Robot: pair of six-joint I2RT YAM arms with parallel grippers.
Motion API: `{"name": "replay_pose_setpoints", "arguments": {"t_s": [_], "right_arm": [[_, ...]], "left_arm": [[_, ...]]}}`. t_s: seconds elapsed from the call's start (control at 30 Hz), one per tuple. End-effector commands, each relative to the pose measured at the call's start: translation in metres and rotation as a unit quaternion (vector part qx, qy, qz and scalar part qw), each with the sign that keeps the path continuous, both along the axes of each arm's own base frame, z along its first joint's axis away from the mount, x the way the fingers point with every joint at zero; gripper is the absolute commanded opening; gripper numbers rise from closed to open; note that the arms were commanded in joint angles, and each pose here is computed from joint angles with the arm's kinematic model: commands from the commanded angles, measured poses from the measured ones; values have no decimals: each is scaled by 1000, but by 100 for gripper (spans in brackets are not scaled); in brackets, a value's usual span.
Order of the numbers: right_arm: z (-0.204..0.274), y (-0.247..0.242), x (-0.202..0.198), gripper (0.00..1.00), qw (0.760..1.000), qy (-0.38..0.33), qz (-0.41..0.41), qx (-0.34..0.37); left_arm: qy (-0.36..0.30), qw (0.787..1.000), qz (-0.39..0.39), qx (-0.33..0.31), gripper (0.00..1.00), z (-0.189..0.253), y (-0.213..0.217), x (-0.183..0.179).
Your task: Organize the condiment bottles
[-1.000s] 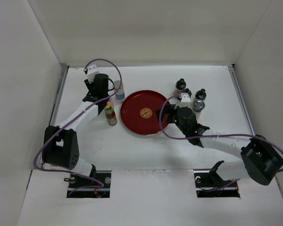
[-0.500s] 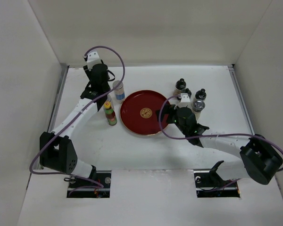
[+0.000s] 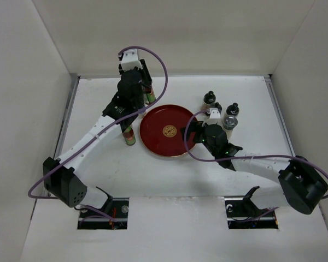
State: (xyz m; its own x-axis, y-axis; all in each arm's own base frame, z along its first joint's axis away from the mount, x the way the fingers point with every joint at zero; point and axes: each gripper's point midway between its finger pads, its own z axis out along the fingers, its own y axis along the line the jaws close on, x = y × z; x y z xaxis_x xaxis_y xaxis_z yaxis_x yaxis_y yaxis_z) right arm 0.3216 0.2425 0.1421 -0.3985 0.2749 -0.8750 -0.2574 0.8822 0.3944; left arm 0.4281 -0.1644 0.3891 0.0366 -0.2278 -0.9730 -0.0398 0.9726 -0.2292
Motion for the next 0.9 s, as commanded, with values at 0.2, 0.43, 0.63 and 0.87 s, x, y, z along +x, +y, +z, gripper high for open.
{"name": "replay_pose_setpoints", "arguments": {"t_s": [0.2,0.43,0.63,0.87], "right_arm": [[34,3,5,96,999,-37,-2,37],[37,1,5,96,998,-41,-5,39],[39,-4,6,96,998,-44,-11,41],[39,-5,6,96,998,-44,-13,43]], "left_arm": [[-70,996,-25,-49,15,39,-23,4],[-21,997,-58,-42,15,-21,-64,22],[7,997,-68,-39,15,-57,-81,40],[31,997,-67,-26,15,-94,-89,58]]}}
